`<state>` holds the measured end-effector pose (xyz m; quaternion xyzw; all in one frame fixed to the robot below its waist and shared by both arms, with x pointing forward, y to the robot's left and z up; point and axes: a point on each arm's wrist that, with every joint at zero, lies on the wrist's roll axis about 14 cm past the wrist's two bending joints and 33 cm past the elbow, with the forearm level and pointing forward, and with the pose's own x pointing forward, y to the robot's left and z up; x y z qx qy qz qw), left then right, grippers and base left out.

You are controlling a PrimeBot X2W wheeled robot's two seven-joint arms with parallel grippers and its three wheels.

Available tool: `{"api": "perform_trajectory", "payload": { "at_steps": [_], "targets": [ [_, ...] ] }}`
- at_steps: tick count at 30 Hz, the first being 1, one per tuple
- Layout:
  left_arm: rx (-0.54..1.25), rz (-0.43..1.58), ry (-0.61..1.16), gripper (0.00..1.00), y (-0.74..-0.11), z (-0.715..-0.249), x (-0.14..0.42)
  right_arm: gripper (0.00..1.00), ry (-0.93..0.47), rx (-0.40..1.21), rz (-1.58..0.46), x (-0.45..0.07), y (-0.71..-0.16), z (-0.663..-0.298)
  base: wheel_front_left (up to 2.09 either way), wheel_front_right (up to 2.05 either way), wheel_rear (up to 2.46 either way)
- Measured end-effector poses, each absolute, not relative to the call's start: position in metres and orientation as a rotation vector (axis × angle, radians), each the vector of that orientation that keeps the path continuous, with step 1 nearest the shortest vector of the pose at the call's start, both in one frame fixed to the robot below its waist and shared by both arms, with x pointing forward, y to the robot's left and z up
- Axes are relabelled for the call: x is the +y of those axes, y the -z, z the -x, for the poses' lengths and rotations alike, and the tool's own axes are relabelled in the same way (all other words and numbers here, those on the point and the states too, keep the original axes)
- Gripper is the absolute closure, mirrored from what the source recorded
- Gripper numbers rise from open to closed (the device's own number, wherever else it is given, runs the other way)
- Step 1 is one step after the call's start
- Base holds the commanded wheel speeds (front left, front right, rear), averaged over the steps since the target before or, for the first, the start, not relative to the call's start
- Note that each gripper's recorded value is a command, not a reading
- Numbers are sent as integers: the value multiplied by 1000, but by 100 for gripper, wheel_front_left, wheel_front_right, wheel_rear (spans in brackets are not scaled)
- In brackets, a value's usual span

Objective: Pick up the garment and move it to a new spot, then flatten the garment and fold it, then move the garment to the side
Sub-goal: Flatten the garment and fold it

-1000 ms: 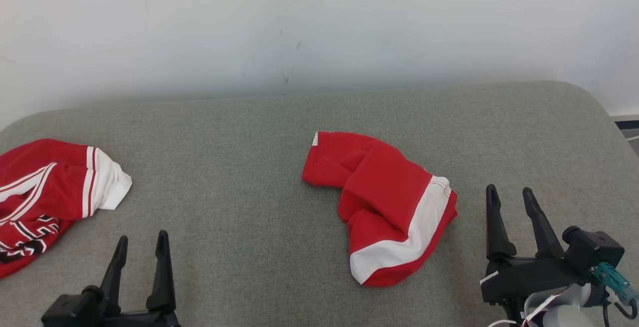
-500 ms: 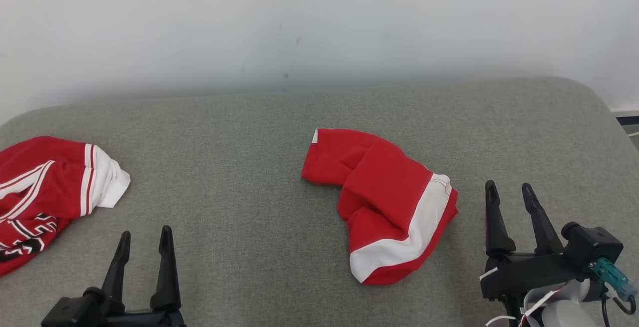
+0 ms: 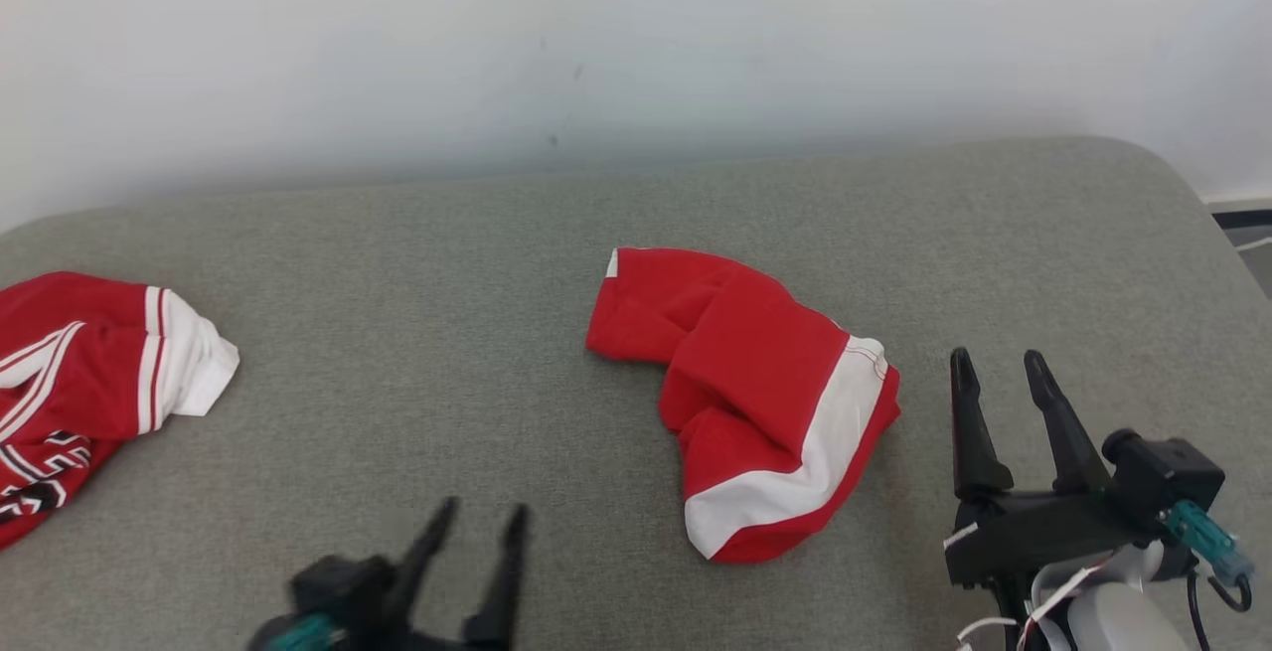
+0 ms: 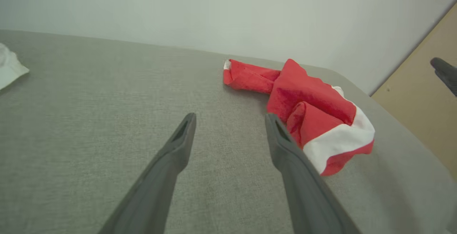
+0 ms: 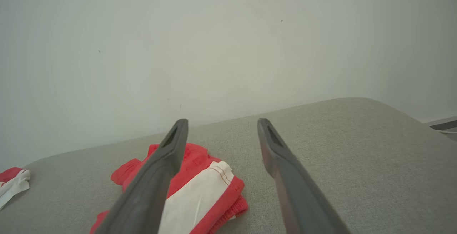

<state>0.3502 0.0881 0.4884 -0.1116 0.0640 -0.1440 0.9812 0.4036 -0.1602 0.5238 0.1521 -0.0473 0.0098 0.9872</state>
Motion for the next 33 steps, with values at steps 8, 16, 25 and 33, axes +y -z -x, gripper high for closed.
{"api": "perform_trajectory", "payload": {
  "at_steps": [8, 16, 25, 33],
  "targets": [
    [269, 189, 554, 0, -472, -350, 11, 0, 2, -115, -277, -174, -529, -404, 0, 0, 0],
    [460, 99, 674, 0, -430, -344, -21, 0, 71, -108, -251, -201, -523, -394, 0, 0, 0],
    [554, 33, 744, 0, -407, -349, -42, 0, 136, -87, -236, -224, -514, -386, 0, 0, 0],
    [587, 53, 752, 6, -400, -353, -46, 0, 151, -80, -226, -231, -512, -385, 0, 0, 0]
  ]
}}
